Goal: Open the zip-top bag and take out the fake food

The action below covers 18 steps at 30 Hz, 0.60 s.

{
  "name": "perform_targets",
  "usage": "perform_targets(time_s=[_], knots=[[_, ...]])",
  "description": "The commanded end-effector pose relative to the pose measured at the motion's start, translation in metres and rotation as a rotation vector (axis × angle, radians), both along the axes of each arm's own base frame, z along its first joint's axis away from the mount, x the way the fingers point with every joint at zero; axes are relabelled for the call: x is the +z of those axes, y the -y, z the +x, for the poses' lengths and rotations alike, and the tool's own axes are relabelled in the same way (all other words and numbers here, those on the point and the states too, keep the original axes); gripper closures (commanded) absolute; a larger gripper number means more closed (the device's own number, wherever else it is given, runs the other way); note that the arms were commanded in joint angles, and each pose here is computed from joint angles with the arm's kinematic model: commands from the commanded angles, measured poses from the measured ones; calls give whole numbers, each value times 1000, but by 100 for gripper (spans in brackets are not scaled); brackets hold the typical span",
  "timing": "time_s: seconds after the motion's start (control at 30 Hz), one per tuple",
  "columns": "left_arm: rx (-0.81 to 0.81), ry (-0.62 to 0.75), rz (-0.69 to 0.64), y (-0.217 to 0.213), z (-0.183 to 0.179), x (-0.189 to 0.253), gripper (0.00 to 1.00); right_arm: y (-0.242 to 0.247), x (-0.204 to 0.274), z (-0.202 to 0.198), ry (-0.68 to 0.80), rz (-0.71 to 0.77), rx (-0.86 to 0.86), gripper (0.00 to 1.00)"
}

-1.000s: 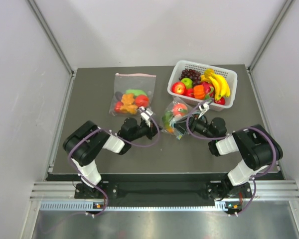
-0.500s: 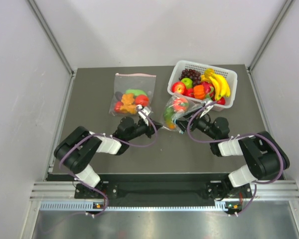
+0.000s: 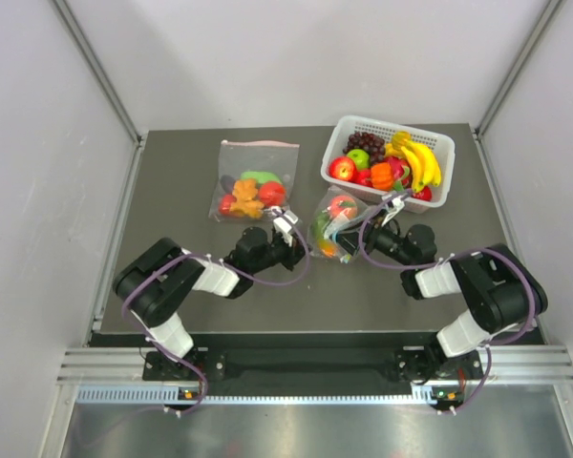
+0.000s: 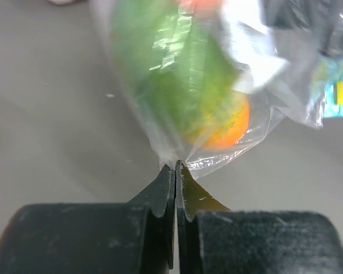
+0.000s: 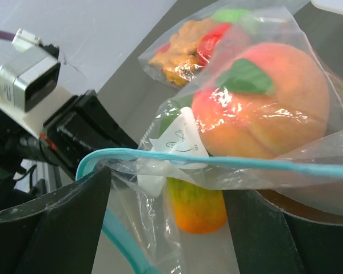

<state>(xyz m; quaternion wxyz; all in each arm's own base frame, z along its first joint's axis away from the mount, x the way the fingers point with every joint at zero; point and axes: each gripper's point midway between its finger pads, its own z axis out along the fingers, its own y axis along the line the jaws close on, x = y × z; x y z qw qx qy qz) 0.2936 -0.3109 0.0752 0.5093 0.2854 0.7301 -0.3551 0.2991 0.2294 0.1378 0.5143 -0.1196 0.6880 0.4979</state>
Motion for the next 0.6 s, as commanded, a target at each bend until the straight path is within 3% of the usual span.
perform_targets(time_s=[0.0, 0.13, 0.3, 0.57], knots=[[-12, 81, -4, 19, 6, 17, 100, -2, 70, 12, 258, 128, -24, 23], [14, 96, 8, 21, 11, 17, 100, -1, 73, 16, 247, 135, -55, 24], [30, 115, 68, 26, 11, 7, 100, 2, 76, 27, 233, 106, -110, 38], [89, 111, 145, 21, 18, -10, 100, 6, 83, 42, 223, 63, -171, 45]])
